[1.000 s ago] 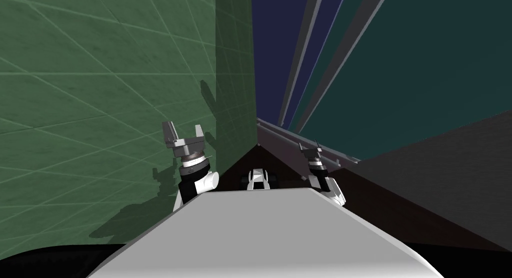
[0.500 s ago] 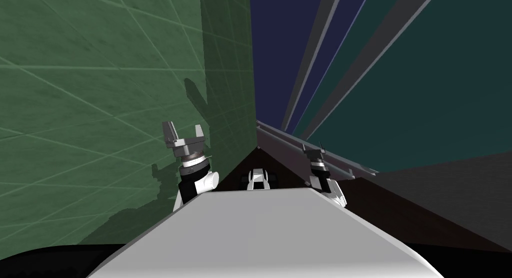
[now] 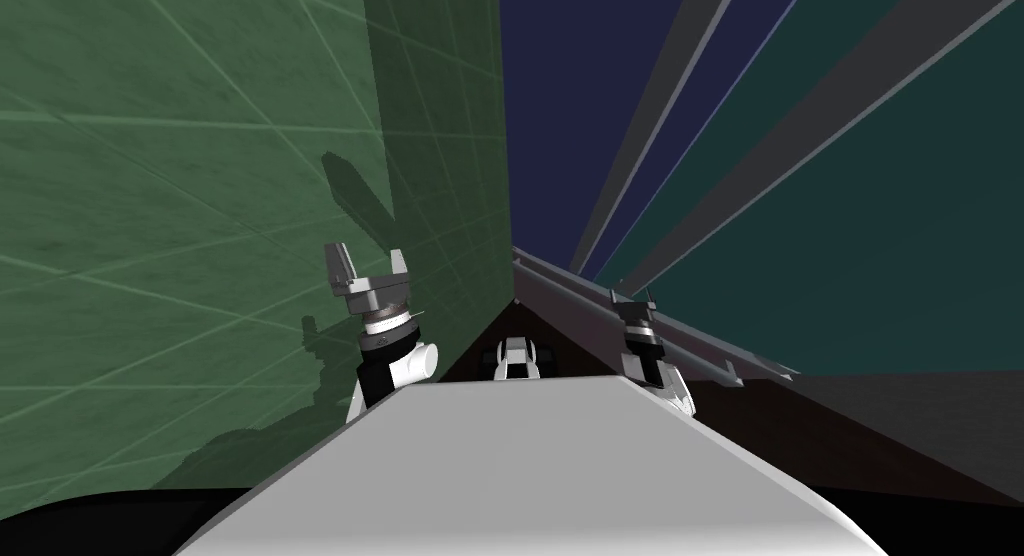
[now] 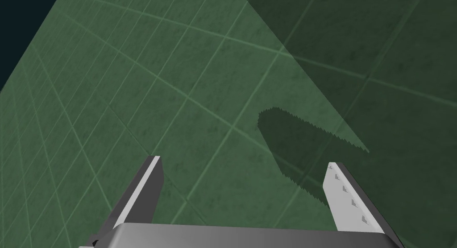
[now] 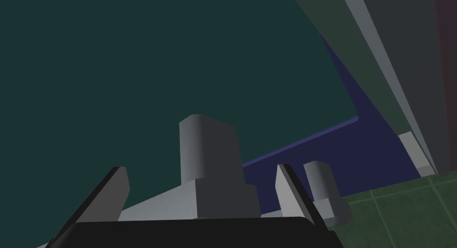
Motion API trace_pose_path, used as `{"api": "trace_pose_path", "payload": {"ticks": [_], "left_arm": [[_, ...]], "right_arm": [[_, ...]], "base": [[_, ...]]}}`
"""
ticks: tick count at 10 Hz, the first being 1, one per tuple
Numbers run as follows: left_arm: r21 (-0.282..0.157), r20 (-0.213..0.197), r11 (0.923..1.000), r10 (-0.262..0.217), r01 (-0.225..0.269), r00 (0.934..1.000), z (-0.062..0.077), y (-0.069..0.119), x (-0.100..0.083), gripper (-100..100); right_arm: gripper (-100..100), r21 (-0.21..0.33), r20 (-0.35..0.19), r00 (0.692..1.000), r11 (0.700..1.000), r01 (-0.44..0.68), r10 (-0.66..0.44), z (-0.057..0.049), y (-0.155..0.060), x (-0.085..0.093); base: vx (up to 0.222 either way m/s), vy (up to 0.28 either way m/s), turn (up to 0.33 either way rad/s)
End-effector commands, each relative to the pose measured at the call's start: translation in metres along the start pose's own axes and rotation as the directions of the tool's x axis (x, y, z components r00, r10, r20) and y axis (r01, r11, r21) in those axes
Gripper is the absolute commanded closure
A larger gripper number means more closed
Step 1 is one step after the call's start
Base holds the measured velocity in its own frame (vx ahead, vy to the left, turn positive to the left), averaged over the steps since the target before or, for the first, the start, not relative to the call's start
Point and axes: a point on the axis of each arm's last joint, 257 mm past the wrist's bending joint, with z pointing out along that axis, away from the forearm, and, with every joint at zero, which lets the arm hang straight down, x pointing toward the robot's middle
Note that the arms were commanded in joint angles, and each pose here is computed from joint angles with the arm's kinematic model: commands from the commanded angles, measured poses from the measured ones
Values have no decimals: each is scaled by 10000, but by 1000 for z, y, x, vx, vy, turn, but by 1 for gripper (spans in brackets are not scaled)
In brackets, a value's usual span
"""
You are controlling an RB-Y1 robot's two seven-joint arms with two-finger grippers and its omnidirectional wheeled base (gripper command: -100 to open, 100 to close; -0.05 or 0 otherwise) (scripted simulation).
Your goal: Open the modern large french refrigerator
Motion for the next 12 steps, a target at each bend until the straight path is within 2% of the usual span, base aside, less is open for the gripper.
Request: {"api": "trace_pose_path", "payload": {"ticks": [1, 2, 3, 4, 5, 6, 12], "left_arm": [[0, 0, 10000, -1, 1, 10000, 0, 0, 0, 0], [0, 1, 10000, -2, 2, 10000, 0, 0, 0, 0], [1, 0, 10000, -2, 2, 10000, 0, 0, 0, 0], [1, 0, 10000, -1, 1, 10000, 0, 0, 0, 0], [0, 0, 10000, -1, 1, 10000, 0, 0, 0, 0], [0, 0, 10000, -2, 2, 10000, 0, 0, 0, 0], [1, 0, 10000, -3, 3, 10000, 0, 0, 0, 0]], "right_arm": [[-100, 16, -8, 10000, 10000, 32, -32, 17, -16, 3], [-100, -27, -27, 10000, 10000, 19, -19, 11, -9, 4], [100, 1, -1, 10000, 10000, 4, -4, 2, -2, 0], [100, 0, 0, 10000, 10000, 0, 0, 0, 0, 0], [100, 11, 5, 10000, 10000, -14, 14, 4, -4, 0], [100, -348, 461, 9987, 9992, -210, 226, 8, 6, -13], [100, -1524, 1566, 9832, 9858, -699, 939, 16, 33, -45]], "base": [[55, 58, -4], [14, 32, -9], [-34, -41, -8], [-50, -53, 18], [-22, -14, 19], [-177, -46, 104], [-262, -53, 105]]}}
